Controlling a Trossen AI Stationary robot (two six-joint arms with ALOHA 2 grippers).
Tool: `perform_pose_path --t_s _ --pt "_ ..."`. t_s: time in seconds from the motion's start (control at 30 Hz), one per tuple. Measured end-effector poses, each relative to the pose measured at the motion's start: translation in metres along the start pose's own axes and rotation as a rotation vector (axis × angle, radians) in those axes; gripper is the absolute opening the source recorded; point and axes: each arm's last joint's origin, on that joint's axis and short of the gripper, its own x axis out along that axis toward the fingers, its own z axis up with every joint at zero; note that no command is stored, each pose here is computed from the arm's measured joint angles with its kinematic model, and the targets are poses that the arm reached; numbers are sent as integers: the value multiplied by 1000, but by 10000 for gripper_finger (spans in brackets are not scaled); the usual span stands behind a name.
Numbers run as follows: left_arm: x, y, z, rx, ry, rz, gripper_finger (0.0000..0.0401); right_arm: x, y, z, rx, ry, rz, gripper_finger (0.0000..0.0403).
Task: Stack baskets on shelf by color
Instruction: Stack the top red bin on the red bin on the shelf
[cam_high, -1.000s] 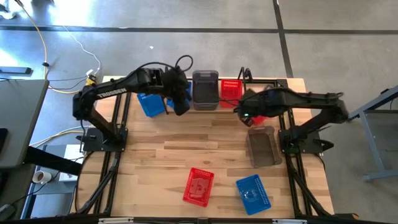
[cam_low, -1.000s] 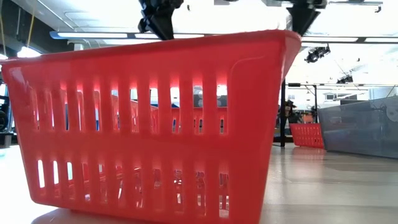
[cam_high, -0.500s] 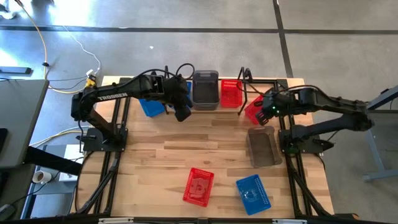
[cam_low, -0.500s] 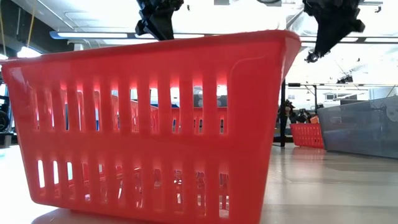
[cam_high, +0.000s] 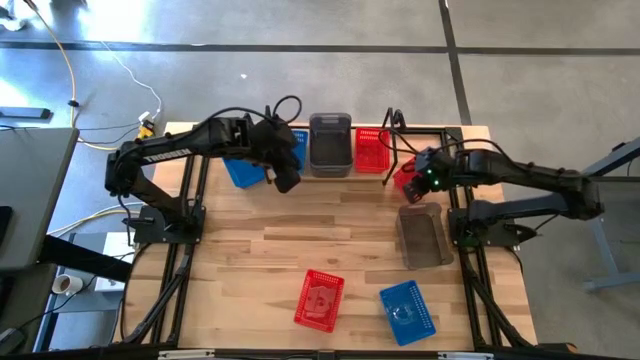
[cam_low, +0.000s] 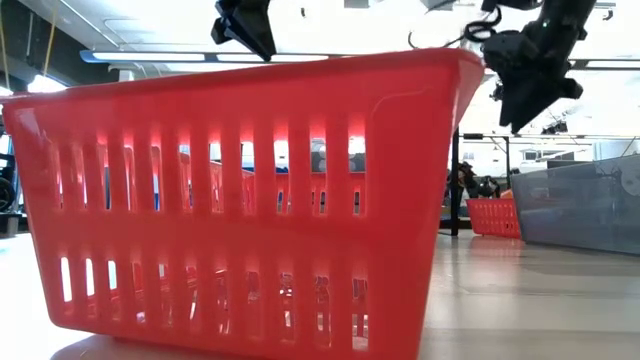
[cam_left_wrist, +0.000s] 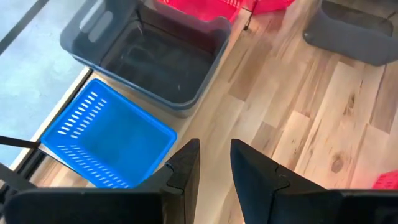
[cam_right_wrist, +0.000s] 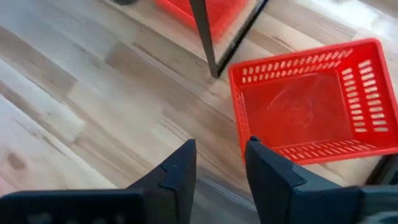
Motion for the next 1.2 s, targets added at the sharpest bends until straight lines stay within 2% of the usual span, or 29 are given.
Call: perform_pose_path --t_s 0.23,0.47,0.9,1.2 --pt "0 2 0 7 -10 43 81 21 -5 -6 -51 37 -40 153" --pt "0 2 1 4 -16 68 81 42 -9 -17 -63 61 -59 154" --pt "0 3 1 -3 -20 81 81 63 -15 -30 -85 65 -88 154" --pt "0 3 1 -3 -21 80 81 74 -17 -36 -32 58 -75 154"
